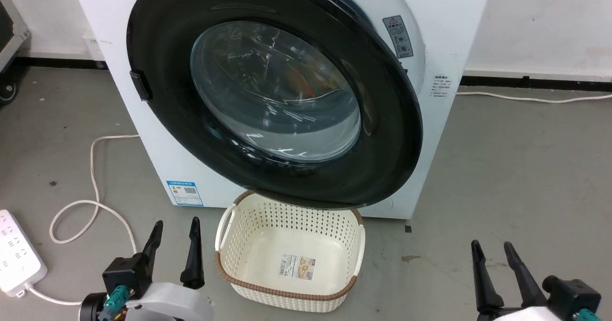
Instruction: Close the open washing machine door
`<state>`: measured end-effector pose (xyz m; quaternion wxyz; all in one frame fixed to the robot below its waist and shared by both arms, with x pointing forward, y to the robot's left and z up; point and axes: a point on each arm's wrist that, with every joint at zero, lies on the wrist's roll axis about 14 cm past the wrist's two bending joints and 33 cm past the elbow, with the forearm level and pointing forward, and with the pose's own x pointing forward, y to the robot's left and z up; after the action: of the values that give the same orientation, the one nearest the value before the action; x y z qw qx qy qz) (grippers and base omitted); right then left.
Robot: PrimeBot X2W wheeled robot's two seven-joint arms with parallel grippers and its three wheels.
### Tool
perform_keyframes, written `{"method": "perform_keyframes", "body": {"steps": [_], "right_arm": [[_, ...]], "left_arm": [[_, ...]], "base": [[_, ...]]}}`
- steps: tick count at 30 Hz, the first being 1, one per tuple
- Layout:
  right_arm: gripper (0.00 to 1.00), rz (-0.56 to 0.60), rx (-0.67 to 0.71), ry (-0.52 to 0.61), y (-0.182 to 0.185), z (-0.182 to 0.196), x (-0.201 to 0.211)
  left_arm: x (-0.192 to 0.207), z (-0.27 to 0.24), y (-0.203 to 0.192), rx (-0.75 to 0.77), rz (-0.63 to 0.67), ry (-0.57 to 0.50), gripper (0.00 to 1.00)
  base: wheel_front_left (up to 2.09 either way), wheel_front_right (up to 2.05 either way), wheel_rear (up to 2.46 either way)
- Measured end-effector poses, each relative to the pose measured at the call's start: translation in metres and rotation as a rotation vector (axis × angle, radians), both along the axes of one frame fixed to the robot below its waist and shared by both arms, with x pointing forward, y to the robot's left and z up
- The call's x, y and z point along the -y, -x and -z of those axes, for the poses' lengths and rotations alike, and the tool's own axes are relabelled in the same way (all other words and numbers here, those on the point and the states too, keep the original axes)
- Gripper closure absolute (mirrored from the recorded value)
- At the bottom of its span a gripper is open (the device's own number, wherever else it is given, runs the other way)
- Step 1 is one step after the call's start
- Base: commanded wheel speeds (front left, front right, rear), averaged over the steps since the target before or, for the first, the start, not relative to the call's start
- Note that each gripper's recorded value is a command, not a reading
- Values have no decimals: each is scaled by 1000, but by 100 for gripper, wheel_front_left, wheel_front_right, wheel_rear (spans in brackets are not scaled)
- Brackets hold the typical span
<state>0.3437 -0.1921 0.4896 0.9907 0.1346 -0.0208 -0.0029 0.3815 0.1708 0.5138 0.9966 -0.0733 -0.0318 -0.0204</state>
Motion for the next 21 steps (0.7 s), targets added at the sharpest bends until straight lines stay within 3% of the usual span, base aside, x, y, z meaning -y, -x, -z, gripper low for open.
{"method": "perform_keyframes", "body": {"steps": [1,8,12,21], "right_arm": [[100,-19,0,66,-2,-1,-3],[100,-93,11,122,-18,-16,-24],[100,-148,42,142,-58,-31,-42],[100,-215,36,154,-119,-21,-67]], "left_arm": [[1,0,-1,3,-3,-7,0],[1,-2,-4,16,-17,-13,0],[2,-3,-17,25,-22,-26,0],[-3,2,-41,26,-58,-31,0]], "base": [[0,0,0],[0,0,0],[0,0,0],[0,0,0]]}}
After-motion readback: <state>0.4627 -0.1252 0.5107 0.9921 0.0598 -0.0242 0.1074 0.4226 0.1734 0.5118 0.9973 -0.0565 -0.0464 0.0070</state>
